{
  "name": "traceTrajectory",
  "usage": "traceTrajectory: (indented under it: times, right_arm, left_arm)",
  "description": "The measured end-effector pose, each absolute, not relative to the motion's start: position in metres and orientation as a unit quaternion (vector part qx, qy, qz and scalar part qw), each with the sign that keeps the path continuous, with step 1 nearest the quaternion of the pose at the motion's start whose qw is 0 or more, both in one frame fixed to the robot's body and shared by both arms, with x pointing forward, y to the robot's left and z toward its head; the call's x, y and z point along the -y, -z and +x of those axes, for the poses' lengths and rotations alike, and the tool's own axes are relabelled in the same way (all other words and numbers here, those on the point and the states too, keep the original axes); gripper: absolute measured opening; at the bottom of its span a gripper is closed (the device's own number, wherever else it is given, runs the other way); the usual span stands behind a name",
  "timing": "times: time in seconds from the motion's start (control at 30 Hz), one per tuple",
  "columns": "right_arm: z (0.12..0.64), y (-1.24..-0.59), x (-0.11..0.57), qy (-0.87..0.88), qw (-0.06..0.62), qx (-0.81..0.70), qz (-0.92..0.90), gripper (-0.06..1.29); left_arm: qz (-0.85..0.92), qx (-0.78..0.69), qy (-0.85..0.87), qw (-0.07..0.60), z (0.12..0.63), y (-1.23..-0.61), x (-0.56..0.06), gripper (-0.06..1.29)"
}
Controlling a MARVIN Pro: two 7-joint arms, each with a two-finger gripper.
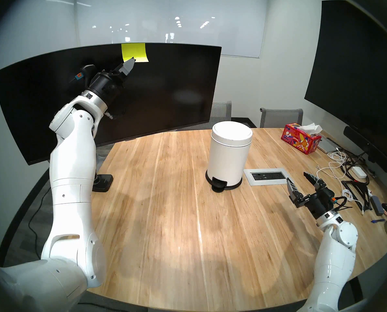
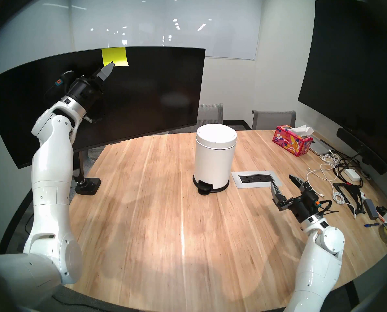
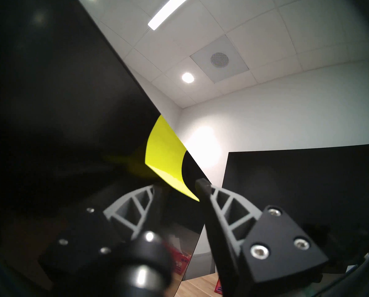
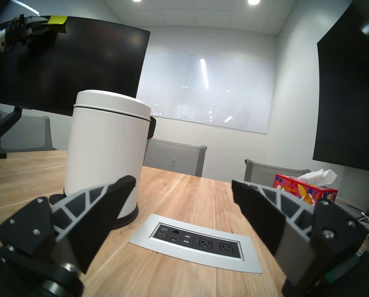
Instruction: Peel the sticky note off the monitor, open the trash can lid and drop the sticker into the trash can
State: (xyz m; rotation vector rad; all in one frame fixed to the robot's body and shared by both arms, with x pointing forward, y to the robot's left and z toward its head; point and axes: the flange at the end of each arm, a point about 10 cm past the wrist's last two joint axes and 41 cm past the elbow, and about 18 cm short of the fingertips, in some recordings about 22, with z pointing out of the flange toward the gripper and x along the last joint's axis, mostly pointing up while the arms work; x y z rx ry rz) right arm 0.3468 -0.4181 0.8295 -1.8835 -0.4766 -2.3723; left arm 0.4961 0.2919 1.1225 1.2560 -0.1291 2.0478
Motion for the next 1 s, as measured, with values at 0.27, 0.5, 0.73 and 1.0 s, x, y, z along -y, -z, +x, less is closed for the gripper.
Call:
traceTrajectory:
  times: [0.27, 0.5, 0.73, 1.0]
  right_arm:
    - [0.3468, -0.8295, 0.418, 0.773, 0.038, 0.155, -0.614, 1.23]
    - [0.3468, -0.8295, 0.418, 0.773, 0.038, 0.155, -0.614, 1.23]
    - [0.3468, -0.8295, 0.418, 0.773, 0.038, 0.155, -0.614, 1.23]
    - [0.3468, -0.8295, 0.418, 0.773, 0.038, 0.155, -0.614, 1.23]
  left_arm:
    - [0.488, 0.051, -0.793, 0.361, 0.4992, -1.1199, -0.2902, 0.68]
    - [0.485, 0.049, -0.795, 0.361, 0.4994, -1.1198, -0.2926, -0.02]
    - [0.48, 0.048, -0.798, 0.361, 0.4972, -1.1215, -0.2963, -0.02]
    - [0.475, 0.051, -0.801, 0.361, 0.4922, -1.123, -0.2973, -0.02]
